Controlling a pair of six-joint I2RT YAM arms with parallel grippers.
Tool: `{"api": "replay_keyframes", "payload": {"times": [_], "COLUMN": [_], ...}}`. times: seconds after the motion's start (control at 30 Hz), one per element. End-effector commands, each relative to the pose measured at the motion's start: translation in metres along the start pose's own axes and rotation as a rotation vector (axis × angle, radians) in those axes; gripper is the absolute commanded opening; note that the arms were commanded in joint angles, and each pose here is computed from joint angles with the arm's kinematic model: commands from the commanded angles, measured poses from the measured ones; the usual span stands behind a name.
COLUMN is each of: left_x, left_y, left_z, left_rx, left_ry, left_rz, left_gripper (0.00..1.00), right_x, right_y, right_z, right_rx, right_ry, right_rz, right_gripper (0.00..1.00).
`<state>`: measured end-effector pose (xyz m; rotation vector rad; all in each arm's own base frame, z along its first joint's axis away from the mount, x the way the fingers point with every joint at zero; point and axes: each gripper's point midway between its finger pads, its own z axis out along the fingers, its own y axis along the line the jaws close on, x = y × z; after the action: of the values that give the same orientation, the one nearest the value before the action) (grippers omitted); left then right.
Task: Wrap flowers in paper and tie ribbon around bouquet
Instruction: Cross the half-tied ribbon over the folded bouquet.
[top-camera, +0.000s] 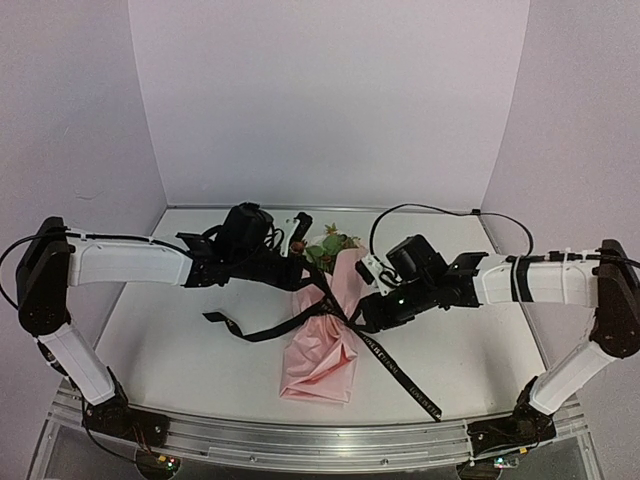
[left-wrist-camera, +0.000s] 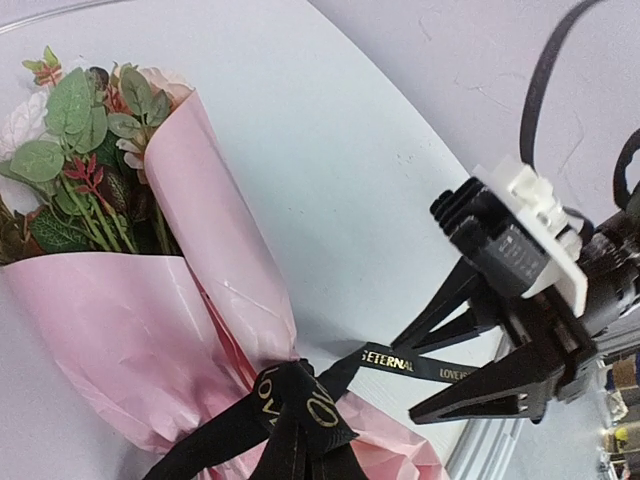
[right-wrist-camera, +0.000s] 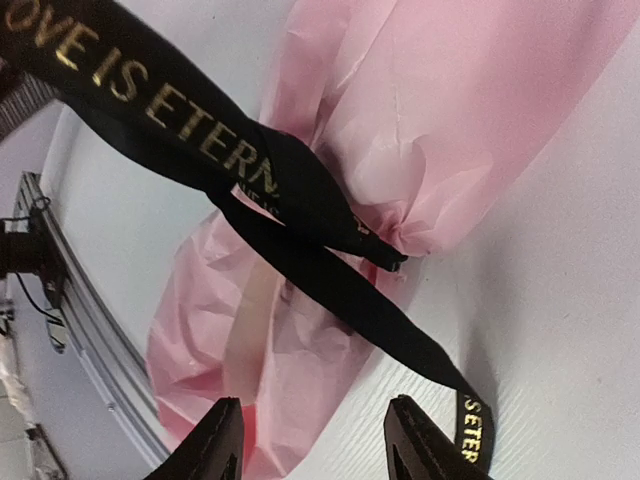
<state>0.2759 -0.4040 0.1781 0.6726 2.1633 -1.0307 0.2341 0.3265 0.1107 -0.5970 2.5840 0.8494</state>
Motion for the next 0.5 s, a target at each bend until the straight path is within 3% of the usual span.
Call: {"api": "replay_keyframes", "payload": {"times": [0.0,0.47], "left_x": [-0.013,-0.023], "left_y": [-0.016,-0.019], "left_z": [-0.014,-0.008], "left_rx": [0.097,0.181], "left_ry": [0.063,0.143], "left_rz": [-0.060,-0.124], "left_gripper": [0.00,0.00], "right_x": [-0.025,-0.038], "right_y": [0.000,0.008], "right_z": [0.016,0.056], "right_rx": [0.071,0.139], "right_ry": [-0.133,-0.169], "right_rz": [-0.305,-0.408], "right_gripper": [0.48,0.43]}}
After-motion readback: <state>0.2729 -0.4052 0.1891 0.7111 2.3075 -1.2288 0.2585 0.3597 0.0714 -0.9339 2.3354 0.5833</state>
